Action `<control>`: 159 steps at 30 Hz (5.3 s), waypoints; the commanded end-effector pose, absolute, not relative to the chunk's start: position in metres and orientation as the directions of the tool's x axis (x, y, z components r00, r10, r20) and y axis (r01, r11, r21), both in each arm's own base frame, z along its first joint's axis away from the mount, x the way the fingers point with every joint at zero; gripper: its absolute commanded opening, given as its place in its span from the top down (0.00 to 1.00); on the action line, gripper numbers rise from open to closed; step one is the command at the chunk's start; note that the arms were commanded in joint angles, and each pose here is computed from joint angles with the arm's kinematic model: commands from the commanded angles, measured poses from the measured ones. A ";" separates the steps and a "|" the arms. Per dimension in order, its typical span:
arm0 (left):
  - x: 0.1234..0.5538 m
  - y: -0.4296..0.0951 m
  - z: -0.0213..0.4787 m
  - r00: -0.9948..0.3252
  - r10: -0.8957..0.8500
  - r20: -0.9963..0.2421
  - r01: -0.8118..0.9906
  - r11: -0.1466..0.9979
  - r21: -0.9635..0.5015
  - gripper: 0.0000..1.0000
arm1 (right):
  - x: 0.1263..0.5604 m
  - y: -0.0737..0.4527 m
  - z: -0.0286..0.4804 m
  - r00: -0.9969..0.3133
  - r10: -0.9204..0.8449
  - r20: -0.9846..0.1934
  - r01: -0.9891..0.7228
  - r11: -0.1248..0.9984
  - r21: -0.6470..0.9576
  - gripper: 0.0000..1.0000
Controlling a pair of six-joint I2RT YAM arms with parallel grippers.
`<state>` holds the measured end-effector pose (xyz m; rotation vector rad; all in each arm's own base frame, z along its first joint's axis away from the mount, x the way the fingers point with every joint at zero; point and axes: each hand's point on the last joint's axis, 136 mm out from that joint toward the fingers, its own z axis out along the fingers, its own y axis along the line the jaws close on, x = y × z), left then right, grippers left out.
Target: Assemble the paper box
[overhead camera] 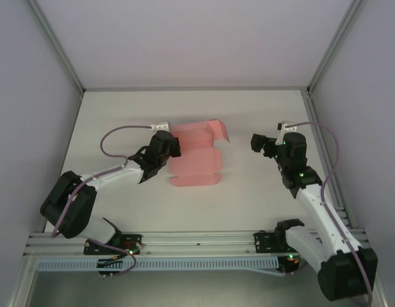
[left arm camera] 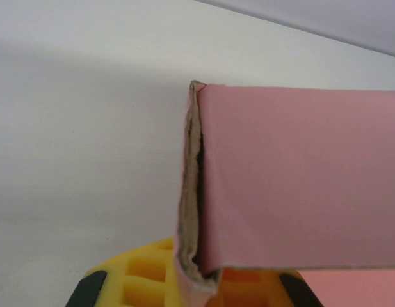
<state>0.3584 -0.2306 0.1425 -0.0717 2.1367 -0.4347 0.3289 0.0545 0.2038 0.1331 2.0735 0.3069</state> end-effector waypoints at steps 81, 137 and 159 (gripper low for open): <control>0.356 -0.248 0.140 -0.613 -0.179 -0.769 0.206 0.904 -0.375 1.00 | 0.315 0.203 0.242 -0.407 -0.203 -0.891 -0.816 0.519 0.255 0.39; 0.332 -0.118 0.095 -0.652 -0.445 -0.614 -0.487 0.866 -0.111 1.00 | 0.417 0.070 0.208 -0.571 -0.433 -0.698 0.547 0.434 -0.716 0.86; 0.345 -0.171 0.103 -0.720 -0.381 -0.580 -0.281 0.924 -0.258 1.00 | 0.431 0.153 0.156 -0.529 -0.260 -0.808 0.045 0.942 -0.332 0.61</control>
